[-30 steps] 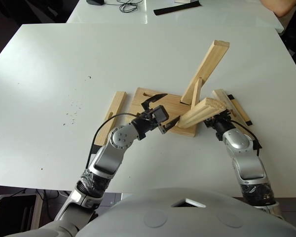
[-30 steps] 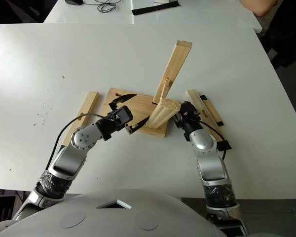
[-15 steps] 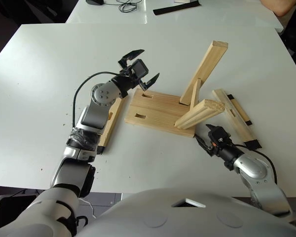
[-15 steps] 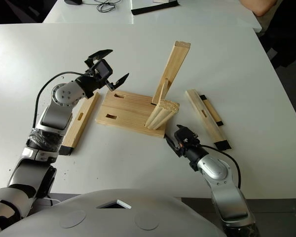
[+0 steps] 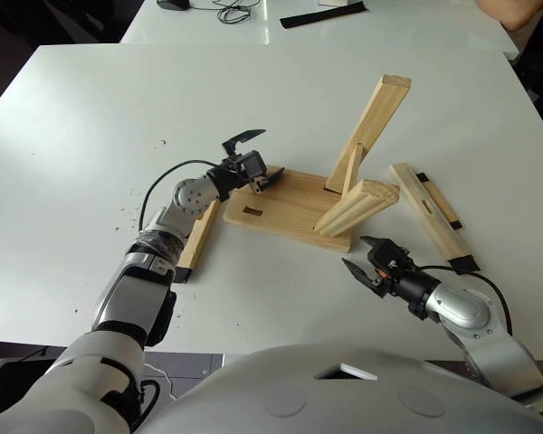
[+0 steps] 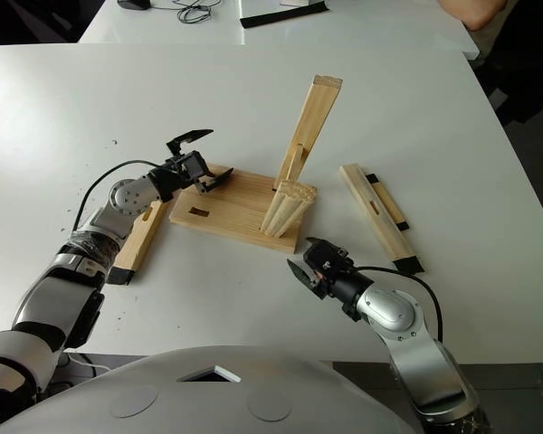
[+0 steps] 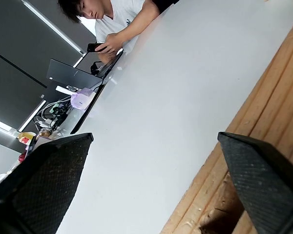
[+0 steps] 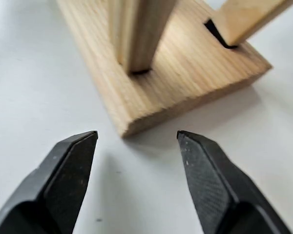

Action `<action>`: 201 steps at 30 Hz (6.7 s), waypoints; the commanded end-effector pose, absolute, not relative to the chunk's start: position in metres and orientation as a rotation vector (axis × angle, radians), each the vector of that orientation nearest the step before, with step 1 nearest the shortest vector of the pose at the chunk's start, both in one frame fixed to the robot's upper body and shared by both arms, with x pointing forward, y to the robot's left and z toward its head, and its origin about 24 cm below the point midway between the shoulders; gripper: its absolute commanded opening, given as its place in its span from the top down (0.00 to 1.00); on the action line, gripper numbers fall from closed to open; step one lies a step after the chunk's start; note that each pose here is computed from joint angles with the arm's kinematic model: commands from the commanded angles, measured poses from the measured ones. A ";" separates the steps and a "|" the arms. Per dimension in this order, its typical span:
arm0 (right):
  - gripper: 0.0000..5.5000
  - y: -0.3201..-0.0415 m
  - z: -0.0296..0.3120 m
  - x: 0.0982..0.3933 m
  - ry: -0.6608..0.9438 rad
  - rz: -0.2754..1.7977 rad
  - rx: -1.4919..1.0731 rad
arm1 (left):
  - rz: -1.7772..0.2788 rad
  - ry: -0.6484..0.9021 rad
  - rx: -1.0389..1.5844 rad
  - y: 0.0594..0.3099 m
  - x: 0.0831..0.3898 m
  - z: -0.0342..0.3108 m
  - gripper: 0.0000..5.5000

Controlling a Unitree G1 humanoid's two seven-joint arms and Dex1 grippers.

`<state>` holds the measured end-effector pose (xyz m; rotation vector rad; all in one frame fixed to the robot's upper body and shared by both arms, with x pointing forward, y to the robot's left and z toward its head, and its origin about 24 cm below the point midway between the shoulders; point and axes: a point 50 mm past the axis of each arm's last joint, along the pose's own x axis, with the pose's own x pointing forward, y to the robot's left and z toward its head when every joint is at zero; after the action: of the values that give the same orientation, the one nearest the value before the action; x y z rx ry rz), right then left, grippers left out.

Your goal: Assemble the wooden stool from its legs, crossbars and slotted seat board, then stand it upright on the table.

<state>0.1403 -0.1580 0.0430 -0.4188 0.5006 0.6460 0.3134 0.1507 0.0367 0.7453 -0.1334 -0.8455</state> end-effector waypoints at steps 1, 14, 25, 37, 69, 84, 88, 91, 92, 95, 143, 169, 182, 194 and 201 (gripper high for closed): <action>0.45 -0.162 0.047 0.162 0.396 0.434 -0.415 | -0.944 0.008 0.808 0.161 0.295 0.009 0.13; 0.45 -0.152 0.049 0.189 0.284 0.216 -0.298 | -1.108 -0.002 0.687 0.141 0.252 0.041 0.13; 0.45 -0.199 0.056 0.129 0.470 0.478 -0.366 | -0.915 -0.110 0.674 0.148 0.276 0.081 0.13; 0.45 -0.192 0.058 0.112 0.522 0.651 -0.345 | -0.981 -0.133 0.803 0.158 0.281 0.059 0.13; 0.45 -0.134 0.018 0.198 0.405 0.249 -0.289 | -1.148 -0.038 0.753 0.152 0.241 0.033 0.13; 0.45 -0.167 0.019 0.184 0.405 0.308 -0.566 | -1.070 0.018 0.732 0.160 0.233 0.049 0.13; 0.45 -0.161 0.022 0.178 0.399 0.381 -0.582 | -1.050 0.040 0.734 0.167 0.226 0.045 0.13; 0.45 -0.159 0.024 0.168 0.396 0.432 -0.595 | -0.981 0.065 0.733 0.186 0.220 0.050 0.13; 0.45 -0.160 0.025 0.165 0.399 0.433 -0.595 | -0.950 0.069 0.739 0.193 0.221 0.053 0.13; 0.45 -0.167 0.025 0.161 0.408 0.414 -0.605 | -0.838 0.075 0.758 0.207 0.225 0.061 0.13; 0.45 -0.143 0.048 0.115 0.459 0.803 -0.449 | -0.978 0.181 0.731 0.176 0.164 0.049 0.13; 0.45 -0.268 0.085 0.177 0.383 0.181 -0.304 | -0.725 0.166 0.571 0.191 0.198 0.068 0.13; 0.45 -0.296 0.050 0.181 0.423 0.087 -0.375 | -0.738 0.147 0.581 0.182 0.201 0.065 0.13; 0.45 -0.261 0.033 0.172 0.427 0.211 -0.402 | -0.750 0.155 0.585 0.180 0.198 0.061 0.13; 0.45 -0.255 0.032 0.172 0.411 0.187 -0.383 | -0.758 0.154 0.584 0.178 0.198 0.061 0.13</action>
<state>0.1713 -0.2534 0.0312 -0.3867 0.4154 0.2203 0.1976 0.1783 0.0619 0.5787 0.1473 -0.7535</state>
